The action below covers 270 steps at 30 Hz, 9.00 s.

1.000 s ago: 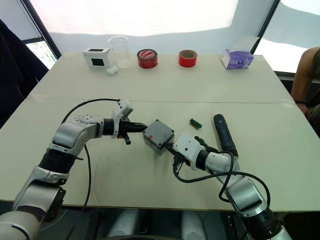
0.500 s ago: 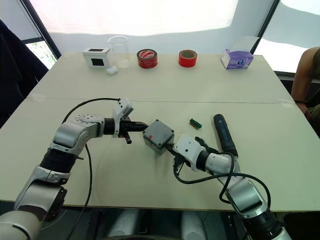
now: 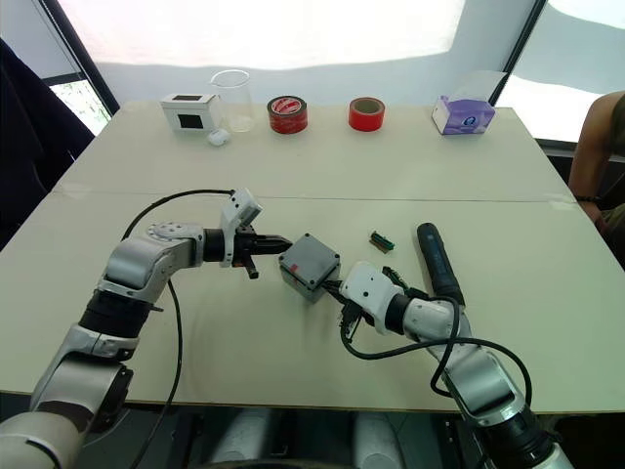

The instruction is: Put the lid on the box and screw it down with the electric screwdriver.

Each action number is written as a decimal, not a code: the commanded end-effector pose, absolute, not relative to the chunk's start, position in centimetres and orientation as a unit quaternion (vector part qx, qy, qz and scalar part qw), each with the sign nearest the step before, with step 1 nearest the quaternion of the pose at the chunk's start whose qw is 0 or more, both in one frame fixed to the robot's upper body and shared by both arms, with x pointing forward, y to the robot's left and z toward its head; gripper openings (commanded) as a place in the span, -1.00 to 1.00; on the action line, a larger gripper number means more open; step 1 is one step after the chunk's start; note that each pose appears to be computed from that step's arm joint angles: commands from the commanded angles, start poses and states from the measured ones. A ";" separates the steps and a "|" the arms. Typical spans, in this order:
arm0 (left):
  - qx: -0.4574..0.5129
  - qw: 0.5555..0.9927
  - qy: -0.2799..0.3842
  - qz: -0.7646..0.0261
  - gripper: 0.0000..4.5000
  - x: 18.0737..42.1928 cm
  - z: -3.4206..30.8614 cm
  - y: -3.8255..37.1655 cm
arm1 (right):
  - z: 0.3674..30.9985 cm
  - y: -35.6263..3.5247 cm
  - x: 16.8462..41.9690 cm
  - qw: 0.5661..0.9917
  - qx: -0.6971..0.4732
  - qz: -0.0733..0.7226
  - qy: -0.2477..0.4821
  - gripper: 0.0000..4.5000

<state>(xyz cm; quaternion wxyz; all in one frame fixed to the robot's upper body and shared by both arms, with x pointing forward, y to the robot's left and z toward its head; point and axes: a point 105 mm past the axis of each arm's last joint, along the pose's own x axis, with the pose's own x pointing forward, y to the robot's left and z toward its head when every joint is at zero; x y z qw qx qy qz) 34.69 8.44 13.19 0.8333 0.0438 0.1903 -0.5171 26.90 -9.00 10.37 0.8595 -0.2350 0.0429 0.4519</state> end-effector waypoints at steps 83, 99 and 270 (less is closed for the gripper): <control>0.100 0.820 0.214 -0.522 -1.00 33.7 10.4 9.0 | 9.8 -9.4 27.4 0.846 -0.254 0.464 0.066 -0.99; 0.081 0.792 0.230 -0.560 -1.00 29.9 10.3 7.6 | 9.8 -9.3 28.1 0.839 -0.263 0.471 0.070 -0.99; 0.104 0.791 0.120 -0.591 -1.00 29.0 18.5 11.5 | 16.6 -9.5 30.6 0.899 -0.098 0.419 0.076 0.80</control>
